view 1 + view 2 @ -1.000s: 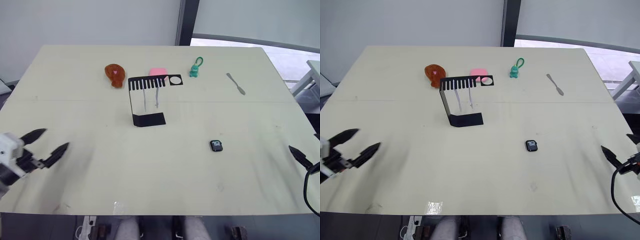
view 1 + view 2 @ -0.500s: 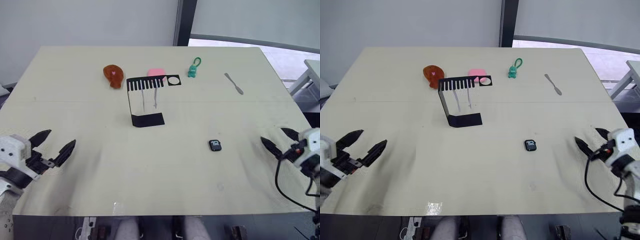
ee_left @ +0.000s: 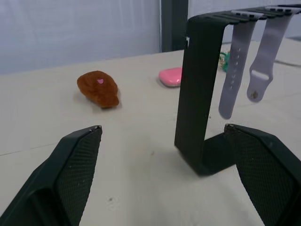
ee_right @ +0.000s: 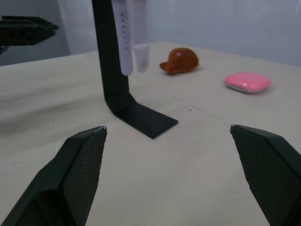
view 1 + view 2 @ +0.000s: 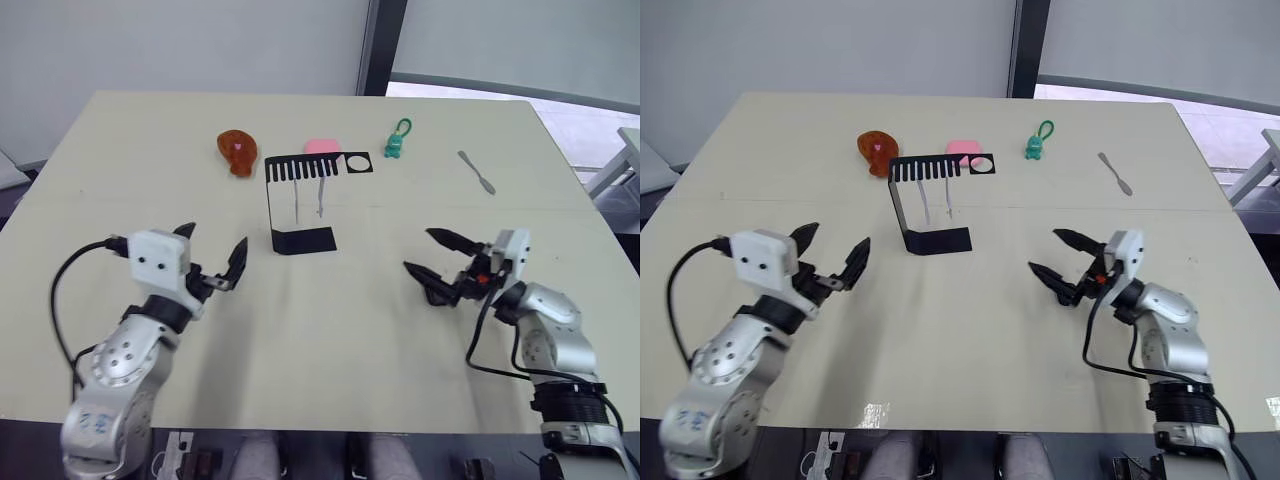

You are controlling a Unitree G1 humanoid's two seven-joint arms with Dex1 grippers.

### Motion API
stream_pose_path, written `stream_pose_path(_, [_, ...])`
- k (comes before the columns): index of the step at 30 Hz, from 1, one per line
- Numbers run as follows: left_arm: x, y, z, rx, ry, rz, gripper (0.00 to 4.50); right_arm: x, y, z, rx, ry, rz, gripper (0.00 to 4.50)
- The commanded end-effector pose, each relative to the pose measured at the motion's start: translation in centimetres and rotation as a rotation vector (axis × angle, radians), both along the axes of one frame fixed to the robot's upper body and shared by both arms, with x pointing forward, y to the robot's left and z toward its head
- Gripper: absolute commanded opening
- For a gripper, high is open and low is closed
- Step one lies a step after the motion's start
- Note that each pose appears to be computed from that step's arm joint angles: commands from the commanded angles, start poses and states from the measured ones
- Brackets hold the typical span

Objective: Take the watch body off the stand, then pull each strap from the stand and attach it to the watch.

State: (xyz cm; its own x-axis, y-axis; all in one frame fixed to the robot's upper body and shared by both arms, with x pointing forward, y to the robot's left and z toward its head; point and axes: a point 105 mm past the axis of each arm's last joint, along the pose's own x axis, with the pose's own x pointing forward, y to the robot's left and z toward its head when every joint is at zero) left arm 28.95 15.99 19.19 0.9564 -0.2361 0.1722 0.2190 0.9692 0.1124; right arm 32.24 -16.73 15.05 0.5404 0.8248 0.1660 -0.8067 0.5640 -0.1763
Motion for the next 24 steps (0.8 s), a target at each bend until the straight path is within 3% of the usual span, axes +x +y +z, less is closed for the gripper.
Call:
stream_pose_path(1, [0.9,-1.2,0.2,-0.007,-0.040,0.025,4.50,-0.3,0.0,1.1,0.008,-0.051,0.002,4.46])
stream_pose_path(11, [4.7,-3.0,-0.4,-0.034,-0.051,0.082,4.50,-0.7,1.4,0.8,-0.029,-0.094,0.078,4.46])
stream_pose_path(24, [6.1,-2.7,0.2,-0.063,-0.062,0.182,4.50,-1.3,2.3,0.9,-0.065,-0.135,0.110,4.46])
